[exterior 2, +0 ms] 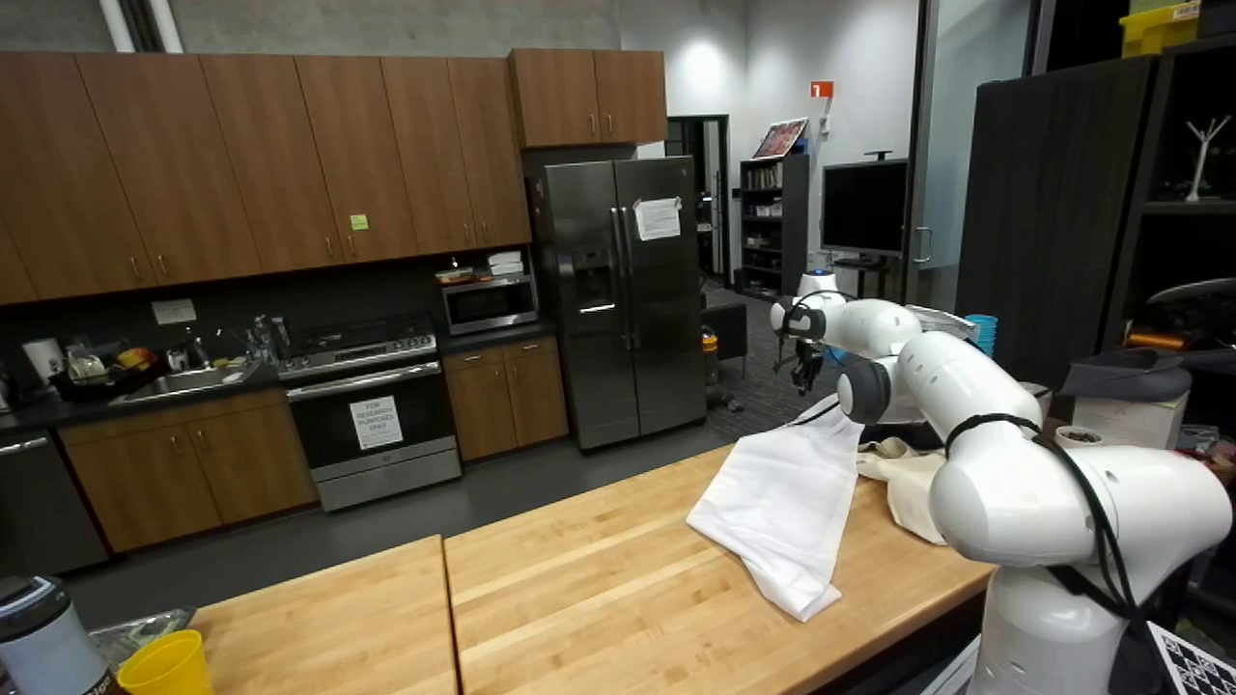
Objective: Move the white cloth to the left.
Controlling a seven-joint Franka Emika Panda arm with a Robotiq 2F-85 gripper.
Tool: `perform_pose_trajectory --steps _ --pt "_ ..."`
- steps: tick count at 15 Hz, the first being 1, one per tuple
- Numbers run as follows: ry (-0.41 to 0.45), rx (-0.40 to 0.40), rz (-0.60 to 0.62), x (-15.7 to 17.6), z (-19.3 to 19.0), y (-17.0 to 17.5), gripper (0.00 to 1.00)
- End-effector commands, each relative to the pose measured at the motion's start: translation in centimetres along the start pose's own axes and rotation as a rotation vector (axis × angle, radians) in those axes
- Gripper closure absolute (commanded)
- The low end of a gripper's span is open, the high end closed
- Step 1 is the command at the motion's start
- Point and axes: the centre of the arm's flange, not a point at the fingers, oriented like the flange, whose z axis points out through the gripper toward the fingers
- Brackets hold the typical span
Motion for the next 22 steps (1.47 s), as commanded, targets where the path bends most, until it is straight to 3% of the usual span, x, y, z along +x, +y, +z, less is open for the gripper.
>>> perform_pose_trajectory --steps 1,5,7,13,21,22 --pt "0.063 -0.058 -0.181 -1.0 -1.4 -0.9 0.33" --pt "0.09 -0.077 -0.406 -0.3 -1.1 -0.6 0.05" --pt "0.036 -0.047 -0.483 -0.2 -0.5 -1.0 0.0" --pt "-0.153 0.01 -0.607 -2.4 3.4 -1.8 0.0" --pt "-0.225 -0.01 -0.629 -4.5 6.9 0.2 0.0" --pt "-0.225 -0.003 -0.61 -4.8 7.3 0.3 0.25"
